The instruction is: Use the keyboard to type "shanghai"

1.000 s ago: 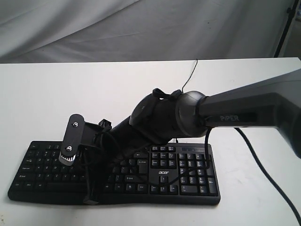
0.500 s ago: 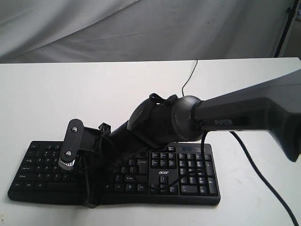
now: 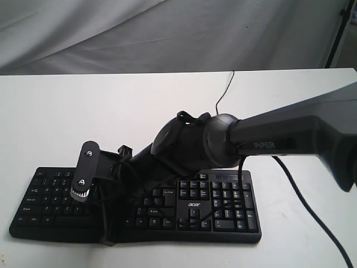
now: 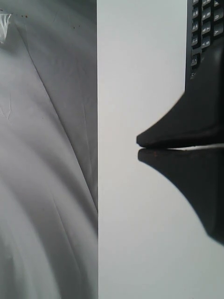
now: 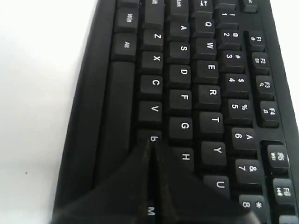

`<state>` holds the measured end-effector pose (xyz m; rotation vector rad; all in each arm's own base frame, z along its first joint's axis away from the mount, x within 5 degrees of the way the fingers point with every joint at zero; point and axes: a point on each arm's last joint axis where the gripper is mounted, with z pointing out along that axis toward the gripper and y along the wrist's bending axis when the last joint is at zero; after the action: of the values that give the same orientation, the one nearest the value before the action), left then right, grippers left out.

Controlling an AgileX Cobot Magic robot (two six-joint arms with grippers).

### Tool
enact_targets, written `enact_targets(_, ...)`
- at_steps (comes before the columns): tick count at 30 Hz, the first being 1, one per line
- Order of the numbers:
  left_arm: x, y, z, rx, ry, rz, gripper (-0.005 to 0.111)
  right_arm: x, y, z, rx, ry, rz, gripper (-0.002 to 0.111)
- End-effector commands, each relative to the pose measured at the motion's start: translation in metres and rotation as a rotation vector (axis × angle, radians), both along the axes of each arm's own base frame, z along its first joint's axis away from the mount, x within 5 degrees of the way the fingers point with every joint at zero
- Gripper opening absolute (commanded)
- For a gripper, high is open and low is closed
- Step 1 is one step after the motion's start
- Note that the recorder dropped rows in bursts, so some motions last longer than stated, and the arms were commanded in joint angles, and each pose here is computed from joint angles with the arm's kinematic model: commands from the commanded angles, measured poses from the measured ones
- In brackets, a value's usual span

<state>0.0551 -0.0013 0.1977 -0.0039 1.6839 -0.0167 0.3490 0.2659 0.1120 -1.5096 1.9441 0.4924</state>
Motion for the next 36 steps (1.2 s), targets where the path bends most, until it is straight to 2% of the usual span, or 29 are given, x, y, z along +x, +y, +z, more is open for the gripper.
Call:
enact_targets(1, 0.000, 0.000, 0.000, -0.005, 0.001, -0.004, 0.001, 0.002, 0.001, -0.003, -0.006, -0.008, -0.006, 0.000)
enact_targets(11, 0.000, 0.000, 0.000, -0.005, 0.001, -0.004, 0.001, 0.002, 0.000, -0.012, -0.019, 0.003, -0.008, 0.000)
enact_targets(22, 0.000, 0.000, 0.000, -0.005, 0.001, -0.004, 0.001, 0.002, 0.001, 0.021, 0.021, -0.057, -0.004, 0.000)
enact_targets(36, 0.000, 0.000, 0.000, -0.005, 0.001, -0.004, 0.001, 0.006, 0.011, 0.033, 0.048, -0.086, -0.014, 0.000)
